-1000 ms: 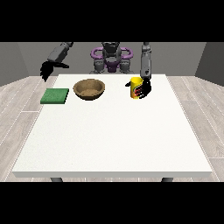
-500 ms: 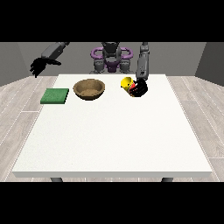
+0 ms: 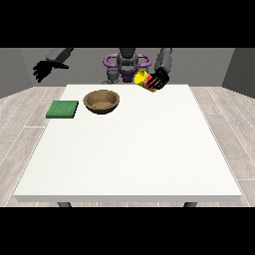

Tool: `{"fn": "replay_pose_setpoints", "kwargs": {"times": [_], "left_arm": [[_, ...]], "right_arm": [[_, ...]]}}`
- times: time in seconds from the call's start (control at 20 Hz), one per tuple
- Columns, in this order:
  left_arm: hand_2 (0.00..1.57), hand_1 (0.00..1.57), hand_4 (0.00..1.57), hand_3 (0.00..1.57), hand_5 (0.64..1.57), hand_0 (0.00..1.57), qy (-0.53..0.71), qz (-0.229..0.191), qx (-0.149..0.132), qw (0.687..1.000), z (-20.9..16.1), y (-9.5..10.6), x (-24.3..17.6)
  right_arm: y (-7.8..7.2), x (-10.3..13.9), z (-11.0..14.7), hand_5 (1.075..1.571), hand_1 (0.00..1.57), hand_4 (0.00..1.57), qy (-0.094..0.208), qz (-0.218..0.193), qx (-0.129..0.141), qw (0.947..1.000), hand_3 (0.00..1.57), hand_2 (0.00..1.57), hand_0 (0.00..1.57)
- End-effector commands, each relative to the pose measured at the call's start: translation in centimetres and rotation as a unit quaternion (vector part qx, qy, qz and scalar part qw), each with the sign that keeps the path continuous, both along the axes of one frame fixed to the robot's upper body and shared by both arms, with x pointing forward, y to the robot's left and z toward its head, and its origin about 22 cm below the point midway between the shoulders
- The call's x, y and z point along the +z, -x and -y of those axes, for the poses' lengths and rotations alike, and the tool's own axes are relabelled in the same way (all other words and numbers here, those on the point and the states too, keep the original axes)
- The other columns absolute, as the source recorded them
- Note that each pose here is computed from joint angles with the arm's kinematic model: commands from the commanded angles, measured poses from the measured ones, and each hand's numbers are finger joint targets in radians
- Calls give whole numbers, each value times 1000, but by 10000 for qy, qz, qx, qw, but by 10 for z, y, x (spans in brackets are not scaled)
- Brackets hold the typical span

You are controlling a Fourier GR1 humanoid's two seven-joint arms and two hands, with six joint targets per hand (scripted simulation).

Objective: Pick the cup and pour the ball into the bowl, then pick the bowl and place it on the pad

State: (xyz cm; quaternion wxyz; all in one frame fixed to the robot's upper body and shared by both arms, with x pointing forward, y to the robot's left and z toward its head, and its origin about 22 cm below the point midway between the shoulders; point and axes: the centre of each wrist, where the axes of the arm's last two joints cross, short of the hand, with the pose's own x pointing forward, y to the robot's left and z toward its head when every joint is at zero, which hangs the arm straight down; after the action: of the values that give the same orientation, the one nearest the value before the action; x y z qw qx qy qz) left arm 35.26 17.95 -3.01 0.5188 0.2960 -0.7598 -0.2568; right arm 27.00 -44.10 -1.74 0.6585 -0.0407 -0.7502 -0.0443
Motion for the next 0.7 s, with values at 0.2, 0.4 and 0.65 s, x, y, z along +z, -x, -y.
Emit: {"fn": "replay_pose_setpoints", "kwargs": {"times": [0.2,0.4,0.65], "left_arm": [[1571,1364,1068,1571,1568,1364,-1287,-268,-165,9912,57,-4,24],[1571,1364,1068,1571,1568,1364,-1319,-22,-177,9911,61,2,35],[1571,1080,965,1571,1570,1080,-1986,385,-122,9792,90,-1,43]], "right_arm": [[26,-29,9,1560,0,0,-12,-491,-347,9982,0,0,0],[23,-27,15,1553,0,0,-55,-383,-346,9987,0,0,0],[28,-29,21,1551,0,0,-112,25,-259,9996,0,58,0]]}}
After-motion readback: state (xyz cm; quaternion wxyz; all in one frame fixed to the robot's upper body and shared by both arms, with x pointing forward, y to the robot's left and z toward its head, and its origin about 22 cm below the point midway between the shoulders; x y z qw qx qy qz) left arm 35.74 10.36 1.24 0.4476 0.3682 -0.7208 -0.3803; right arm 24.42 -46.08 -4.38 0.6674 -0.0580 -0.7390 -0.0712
